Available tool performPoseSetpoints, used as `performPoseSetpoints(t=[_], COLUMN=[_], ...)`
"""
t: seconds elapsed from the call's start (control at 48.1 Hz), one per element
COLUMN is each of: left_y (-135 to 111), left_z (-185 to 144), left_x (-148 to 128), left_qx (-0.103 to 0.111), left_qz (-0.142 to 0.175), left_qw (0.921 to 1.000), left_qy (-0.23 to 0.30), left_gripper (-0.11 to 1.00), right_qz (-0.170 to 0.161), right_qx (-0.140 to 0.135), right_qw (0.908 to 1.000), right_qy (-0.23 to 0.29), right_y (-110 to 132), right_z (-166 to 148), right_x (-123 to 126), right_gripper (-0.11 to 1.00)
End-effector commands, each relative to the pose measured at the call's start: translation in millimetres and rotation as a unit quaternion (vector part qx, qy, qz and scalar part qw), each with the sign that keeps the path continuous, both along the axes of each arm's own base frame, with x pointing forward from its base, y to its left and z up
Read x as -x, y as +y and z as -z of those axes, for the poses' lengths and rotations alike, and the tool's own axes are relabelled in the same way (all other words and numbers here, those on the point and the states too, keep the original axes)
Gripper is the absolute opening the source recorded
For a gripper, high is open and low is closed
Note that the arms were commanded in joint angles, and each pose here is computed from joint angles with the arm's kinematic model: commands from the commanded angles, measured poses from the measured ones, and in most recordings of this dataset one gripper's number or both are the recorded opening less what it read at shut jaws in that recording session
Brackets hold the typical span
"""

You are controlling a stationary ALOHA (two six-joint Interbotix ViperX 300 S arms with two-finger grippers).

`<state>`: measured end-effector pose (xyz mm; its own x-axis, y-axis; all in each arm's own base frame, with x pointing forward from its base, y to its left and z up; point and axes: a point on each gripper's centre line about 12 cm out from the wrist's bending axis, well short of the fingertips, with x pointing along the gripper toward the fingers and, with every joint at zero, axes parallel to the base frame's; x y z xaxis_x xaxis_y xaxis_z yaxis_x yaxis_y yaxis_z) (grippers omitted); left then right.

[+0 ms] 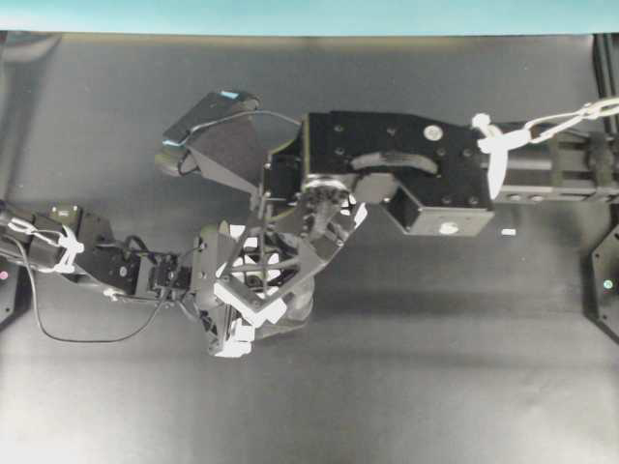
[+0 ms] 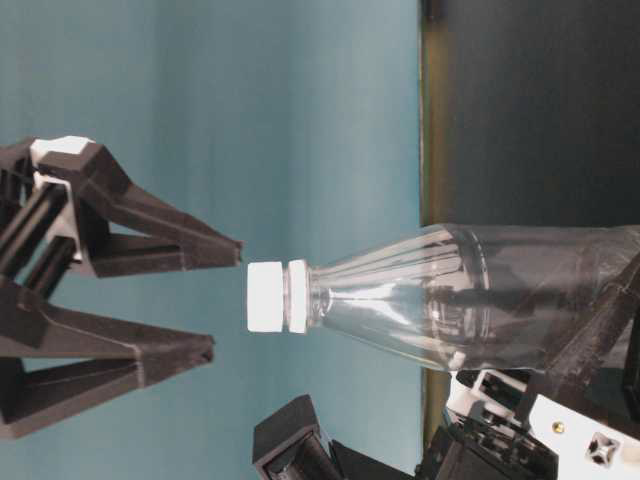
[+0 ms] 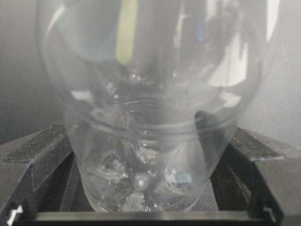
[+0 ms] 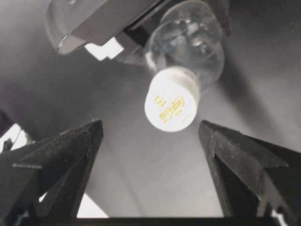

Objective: Open the bottle cap by holding the bottle with the left arm and twisting the cap with the right arm.

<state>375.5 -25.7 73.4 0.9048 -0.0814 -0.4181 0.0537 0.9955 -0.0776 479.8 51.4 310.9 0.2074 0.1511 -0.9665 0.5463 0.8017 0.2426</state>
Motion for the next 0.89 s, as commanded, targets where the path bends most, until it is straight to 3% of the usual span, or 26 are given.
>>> performPoseSetpoints(t=[0.0, 0.602, 0.727, 0.872], left_y=[-4.4, -5.0, -4.9, -4.4], left_z=[-1.7, -1.7, -1.0, -1.2], left_x=[-1.6, -1.5, -0.5, -0.2], left_qx=[0.001, 0.001, 0.001, 0.000], left_qz=[0.006, 0.007, 0.007, 0.007], left_qw=[1.0000, 1.0000, 1.0000, 1.0000], left_qy=[-0.002, -0.002, -0.001, -0.001], left_gripper=[0.87, 0.87, 0.87, 0.87], right_qz=[0.006, 0.004, -0.004, -0.011], right_qx=[0.001, 0.013, 0.015, 0.016], right_qw=[1.0000, 0.9997, 0.9996, 0.9996], right_qy=[-0.003, 0.022, 0.024, 0.021], right_y=[0.3, -3.2, -1.0, -0.3], right_z=[-1.2, 21.1, 21.2, 21.1], right_x=[-1.8, -5.3, -4.4, -4.9], right_gripper=[0.91, 0.88, 0.75, 0.48])
